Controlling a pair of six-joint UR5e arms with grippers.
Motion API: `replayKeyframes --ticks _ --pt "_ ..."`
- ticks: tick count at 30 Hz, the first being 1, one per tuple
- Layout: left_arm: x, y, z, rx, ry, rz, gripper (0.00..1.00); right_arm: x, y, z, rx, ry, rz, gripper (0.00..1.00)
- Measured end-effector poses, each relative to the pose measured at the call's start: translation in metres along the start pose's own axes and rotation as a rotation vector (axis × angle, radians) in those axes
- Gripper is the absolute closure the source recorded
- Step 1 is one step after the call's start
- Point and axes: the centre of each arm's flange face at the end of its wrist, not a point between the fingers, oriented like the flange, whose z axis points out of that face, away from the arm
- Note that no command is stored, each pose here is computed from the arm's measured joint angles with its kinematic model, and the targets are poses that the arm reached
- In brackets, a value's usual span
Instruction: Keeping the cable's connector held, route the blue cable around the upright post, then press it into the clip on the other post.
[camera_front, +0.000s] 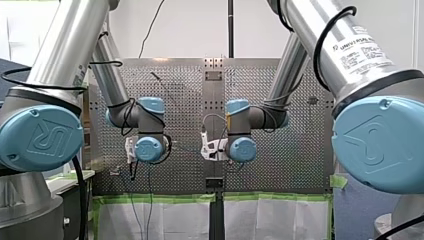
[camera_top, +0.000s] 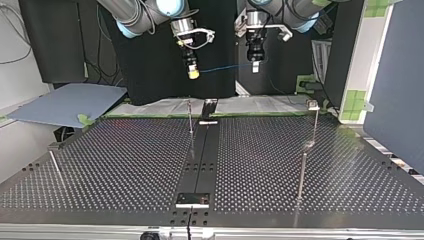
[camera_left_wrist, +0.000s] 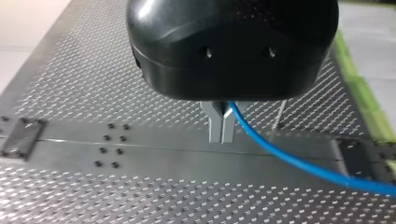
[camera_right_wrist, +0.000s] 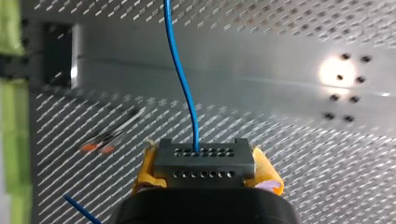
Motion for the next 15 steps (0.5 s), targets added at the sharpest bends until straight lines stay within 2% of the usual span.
replayKeyframes --ticks 4,8,11,15 --pt "-0.013 0.004 0.002 -0.03 -0.019 -0.025 1.0 0.027 -0.004 0.009 0.034 0.033 0.009 1.0" --pt "-0.026 0.011 0.002 -0.079 -0.027 -0.038 1.0 0.063 -0.005 0.02 0.067 0.077 0.021 1.0" --pt "-0.037 0.017 0.004 -0.115 -0.032 -0.042 1.0 0.088 -0.003 0.026 0.077 0.105 0.039 1.0" --pt "-0.048 0.027 0.009 -0.148 -0.035 -0.043 1.0 0.119 -0.006 0.03 0.096 0.14 0.052 1.0"
